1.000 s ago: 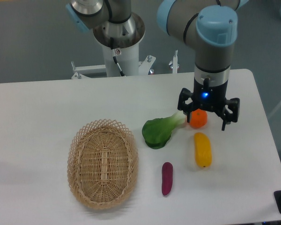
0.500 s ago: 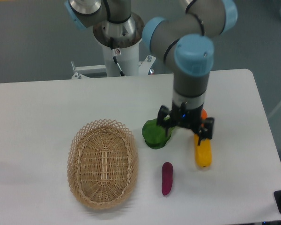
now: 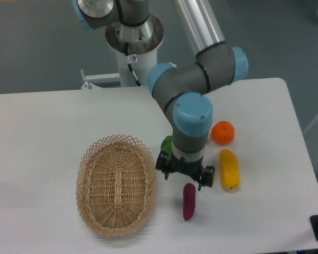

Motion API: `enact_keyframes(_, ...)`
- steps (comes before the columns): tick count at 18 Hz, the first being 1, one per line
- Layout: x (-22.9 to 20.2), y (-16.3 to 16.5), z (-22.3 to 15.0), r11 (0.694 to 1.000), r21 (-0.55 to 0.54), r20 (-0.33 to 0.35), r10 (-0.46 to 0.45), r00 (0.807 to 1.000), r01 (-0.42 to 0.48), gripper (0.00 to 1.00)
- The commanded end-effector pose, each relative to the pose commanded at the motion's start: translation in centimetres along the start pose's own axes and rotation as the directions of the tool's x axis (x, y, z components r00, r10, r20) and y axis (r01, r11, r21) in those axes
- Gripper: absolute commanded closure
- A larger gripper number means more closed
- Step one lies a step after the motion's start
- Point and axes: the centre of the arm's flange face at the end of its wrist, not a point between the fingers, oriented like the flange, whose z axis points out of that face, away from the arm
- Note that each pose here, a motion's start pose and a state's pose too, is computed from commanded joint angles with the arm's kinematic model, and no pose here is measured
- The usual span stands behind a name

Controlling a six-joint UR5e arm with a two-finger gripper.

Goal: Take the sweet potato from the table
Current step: 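Lower the gripper around the purple sweet potato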

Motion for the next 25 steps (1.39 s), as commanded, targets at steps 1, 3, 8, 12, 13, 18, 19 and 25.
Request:
enact_keyframes(1, -0.2, 0.3, 0.3, 1.000, -0.001, -0.001, -0.002, 1.000, 0.002, 0.00)
enact_keyframes(3, 0.0, 0.5, 1.9, 1.000, 0.000, 0.000, -0.006, 1.000, 0.006, 0.00)
enact_keyframes(8, -0.5, 0.3, 3.0, 1.000, 0.022, 0.030, -0.019, 0.999, 0.019, 0.00)
enact_keyframes(12, -0.5, 0.6, 4.4, 1.000, 0.021, 0.059, -0.020, 0.998, 0.019, 0.00)
enact_keyframes(13, -0.6, 0.6, 4.9, 1.000, 0.011, 0.063, -0.022, 0.998, 0.022, 0.00)
enact_keyframes(18, -0.4, 0.9, 6.1, 0.999, -0.026, 0.087, -0.045, 0.995, 0.048, 0.00)
enact_keyframes(19, -0.4, 1.0, 6.3, 0.998, -0.028, 0.085, -0.045, 0.995, 0.048, 0.00)
enact_keyframes(25, 0.3, 0.5, 7.1, 0.998, -0.037, 0.079, -0.047, 0.996, 0.050, 0.00)
